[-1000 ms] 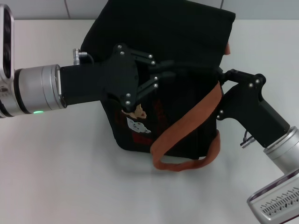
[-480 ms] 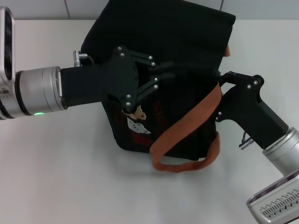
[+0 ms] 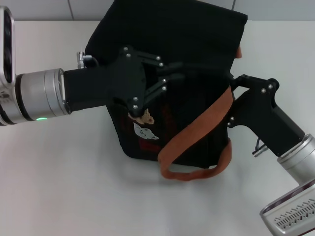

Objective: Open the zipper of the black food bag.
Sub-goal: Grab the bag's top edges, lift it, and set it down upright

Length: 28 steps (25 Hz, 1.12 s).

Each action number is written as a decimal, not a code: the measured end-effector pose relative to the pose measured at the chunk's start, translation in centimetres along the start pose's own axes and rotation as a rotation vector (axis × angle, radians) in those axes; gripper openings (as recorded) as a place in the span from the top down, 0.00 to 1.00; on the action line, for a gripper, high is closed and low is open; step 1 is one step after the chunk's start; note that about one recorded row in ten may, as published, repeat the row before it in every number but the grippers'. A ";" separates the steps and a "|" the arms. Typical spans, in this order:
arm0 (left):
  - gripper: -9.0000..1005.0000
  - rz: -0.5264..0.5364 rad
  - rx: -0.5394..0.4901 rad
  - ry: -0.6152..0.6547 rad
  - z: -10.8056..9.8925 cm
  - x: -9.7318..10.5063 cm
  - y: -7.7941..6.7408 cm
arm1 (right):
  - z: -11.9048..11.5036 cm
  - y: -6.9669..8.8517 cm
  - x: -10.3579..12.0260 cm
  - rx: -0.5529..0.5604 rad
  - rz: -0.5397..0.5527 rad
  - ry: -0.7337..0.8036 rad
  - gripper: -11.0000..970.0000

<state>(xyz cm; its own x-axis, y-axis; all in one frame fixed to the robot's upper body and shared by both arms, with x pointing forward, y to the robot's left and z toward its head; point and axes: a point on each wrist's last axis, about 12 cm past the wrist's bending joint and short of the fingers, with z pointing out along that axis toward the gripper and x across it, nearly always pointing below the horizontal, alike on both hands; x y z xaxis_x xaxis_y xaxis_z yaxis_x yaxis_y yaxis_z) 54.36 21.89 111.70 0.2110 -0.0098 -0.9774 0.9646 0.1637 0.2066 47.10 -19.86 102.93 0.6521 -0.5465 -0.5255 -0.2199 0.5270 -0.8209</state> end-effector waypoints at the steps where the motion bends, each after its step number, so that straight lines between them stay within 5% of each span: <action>1: 0.90 -0.003 -0.014 -0.013 -0.1 0.0 0.0 | 0.0 0.0 0.0 0.000 0.000 0.001 0.99; 28: 0.90 -0.034 -0.232 -0.135 -3.0 -0.1 -0.3 | -0.4 0.2 0.5 -0.026 0.013 0.032 0.99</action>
<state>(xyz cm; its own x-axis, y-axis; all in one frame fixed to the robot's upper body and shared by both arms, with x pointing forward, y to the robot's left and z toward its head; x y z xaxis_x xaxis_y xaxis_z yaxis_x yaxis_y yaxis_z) 53.58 24.76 111.60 0.2131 -0.1482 -0.9657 0.9128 0.3826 0.1427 47.10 -20.25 102.42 0.6259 -0.5601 -0.5427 -0.2470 0.5177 -0.8192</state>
